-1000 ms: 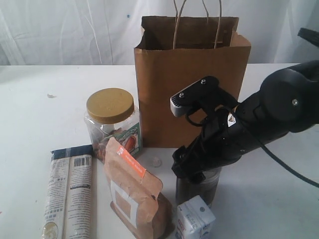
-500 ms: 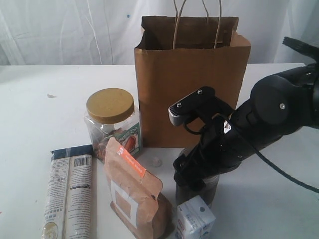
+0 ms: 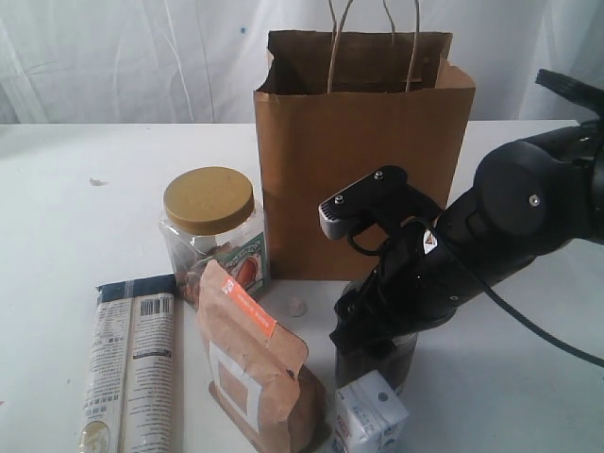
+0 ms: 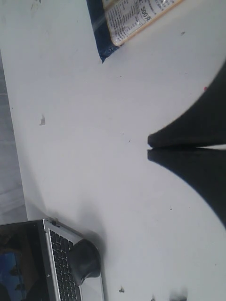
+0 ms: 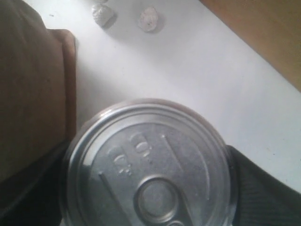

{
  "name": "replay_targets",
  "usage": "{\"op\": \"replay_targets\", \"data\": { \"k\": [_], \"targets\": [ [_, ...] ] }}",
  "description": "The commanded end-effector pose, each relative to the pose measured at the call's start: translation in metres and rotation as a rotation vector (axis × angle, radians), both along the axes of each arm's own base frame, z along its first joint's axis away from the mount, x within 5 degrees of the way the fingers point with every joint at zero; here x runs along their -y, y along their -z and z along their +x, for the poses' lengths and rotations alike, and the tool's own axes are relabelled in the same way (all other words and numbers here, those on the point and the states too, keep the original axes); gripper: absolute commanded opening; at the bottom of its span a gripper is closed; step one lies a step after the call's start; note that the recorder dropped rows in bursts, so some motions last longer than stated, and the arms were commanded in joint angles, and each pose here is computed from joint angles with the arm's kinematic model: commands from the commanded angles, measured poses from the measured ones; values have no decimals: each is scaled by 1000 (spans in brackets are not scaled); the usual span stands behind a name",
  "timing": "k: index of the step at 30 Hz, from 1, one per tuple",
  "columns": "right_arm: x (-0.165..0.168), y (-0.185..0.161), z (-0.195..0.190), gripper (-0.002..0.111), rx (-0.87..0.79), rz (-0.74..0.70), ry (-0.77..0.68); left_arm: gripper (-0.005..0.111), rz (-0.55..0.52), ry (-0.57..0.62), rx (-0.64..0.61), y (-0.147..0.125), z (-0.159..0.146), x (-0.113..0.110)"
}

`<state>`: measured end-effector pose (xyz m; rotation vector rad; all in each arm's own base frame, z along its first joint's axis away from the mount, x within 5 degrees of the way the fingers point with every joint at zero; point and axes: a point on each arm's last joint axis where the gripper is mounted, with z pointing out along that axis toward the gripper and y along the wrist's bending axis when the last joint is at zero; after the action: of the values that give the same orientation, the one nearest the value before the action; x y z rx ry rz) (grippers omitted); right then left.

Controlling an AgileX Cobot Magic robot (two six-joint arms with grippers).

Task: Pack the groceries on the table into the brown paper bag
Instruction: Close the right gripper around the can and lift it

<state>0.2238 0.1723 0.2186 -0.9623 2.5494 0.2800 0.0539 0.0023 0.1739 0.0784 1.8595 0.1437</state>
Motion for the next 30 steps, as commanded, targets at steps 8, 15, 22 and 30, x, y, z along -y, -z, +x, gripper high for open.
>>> {"op": "replay_targets", "data": {
  "k": [8, 15, 22, 30],
  "targets": [
    [-2, -16, 2, 38, 38, 8, -22, 0, -5, 5, 3, 1, 0, 0],
    [16, -42, -8, 38, 130, -57, -12, 0, -5, 5, 3, 1, 0, 0],
    [36, -63, -32, 38, 76, -48, 96, 0, -5, 5, 3, 1, 0, 0],
    [65, -112, -63, 38, 284, 90, 175, 0, -5, 5, 3, 1, 0, 0]
  ]
}}
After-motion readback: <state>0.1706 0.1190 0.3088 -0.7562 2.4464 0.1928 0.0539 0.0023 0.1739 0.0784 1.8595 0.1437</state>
